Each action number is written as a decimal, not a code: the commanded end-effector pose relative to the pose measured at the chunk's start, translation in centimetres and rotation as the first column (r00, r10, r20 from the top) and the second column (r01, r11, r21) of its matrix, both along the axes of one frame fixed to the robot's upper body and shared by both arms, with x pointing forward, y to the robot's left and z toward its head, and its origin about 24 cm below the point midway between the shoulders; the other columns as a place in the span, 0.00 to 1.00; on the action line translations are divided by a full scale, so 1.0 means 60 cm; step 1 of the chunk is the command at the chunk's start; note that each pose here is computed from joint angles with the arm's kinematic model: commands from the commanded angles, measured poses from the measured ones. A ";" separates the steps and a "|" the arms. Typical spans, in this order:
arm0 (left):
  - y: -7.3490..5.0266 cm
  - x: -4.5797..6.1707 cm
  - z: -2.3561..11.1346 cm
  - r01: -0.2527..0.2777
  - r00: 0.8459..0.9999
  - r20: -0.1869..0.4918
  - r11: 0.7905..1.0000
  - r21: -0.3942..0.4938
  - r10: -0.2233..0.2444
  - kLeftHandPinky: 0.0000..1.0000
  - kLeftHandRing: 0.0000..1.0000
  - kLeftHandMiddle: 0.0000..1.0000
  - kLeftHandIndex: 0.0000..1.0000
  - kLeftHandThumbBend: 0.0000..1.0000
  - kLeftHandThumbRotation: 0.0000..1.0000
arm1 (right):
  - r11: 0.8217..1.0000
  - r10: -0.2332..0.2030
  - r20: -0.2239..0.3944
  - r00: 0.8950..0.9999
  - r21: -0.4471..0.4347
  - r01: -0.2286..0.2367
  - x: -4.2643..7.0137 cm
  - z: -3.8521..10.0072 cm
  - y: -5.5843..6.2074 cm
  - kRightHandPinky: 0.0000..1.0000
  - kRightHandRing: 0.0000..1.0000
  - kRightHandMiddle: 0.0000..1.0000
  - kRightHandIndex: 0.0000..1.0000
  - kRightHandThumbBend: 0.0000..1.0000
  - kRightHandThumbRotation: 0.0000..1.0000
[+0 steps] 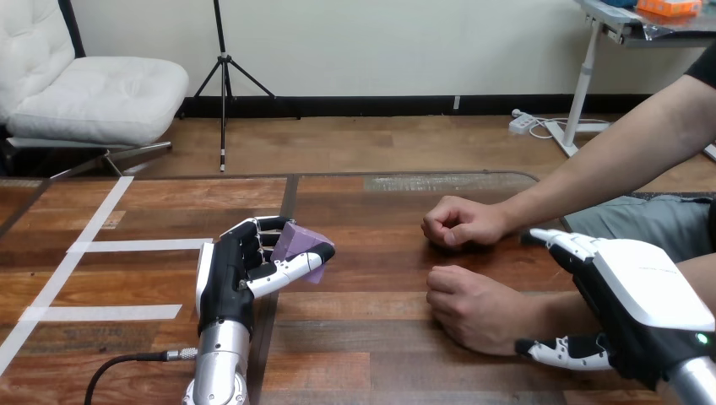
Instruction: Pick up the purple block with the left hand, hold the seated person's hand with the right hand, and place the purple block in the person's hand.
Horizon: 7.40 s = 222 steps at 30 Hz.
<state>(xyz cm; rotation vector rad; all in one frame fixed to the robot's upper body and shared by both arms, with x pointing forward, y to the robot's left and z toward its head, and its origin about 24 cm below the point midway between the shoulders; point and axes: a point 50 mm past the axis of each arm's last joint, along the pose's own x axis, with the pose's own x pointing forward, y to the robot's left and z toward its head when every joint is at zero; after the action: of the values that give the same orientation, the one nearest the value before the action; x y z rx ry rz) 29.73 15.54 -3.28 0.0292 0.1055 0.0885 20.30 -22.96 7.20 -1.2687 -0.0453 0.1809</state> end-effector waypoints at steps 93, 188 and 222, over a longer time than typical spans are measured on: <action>-0.009 0.041 0.060 0.039 0.986 0.162 0.999 0.009 -0.040 0.37 0.43 0.48 0.49 0.83 0.00 | 0.894 -0.110 -0.226 0.968 -0.449 -0.003 0.115 -0.015 -0.011 0.78 0.80 0.79 0.78 0.83 0.08; -0.006 0.042 0.061 0.032 0.987 0.159 0.999 0.010 -0.033 0.36 0.42 0.48 0.50 0.83 0.00 | 0.931 -0.131 -0.363 0.923 -0.364 -0.011 0.132 -0.058 -0.014 0.35 0.46 0.55 0.66 0.75 0.00; -0.008 0.042 0.062 0.034 0.985 0.168 0.999 0.002 -0.033 0.37 0.42 0.48 0.50 0.83 0.00 | 0.946 -0.130 -0.354 0.926 -0.323 0.010 0.127 -0.062 -0.018 0.35 0.45 0.51 0.53 0.78 0.00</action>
<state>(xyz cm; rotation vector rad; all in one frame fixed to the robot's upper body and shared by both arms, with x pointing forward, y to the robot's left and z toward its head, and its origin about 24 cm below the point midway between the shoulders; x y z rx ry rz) 29.96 15.25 -2.93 0.0140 0.0861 0.0750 28.37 -23.48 4.45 -1.5470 0.3159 0.3532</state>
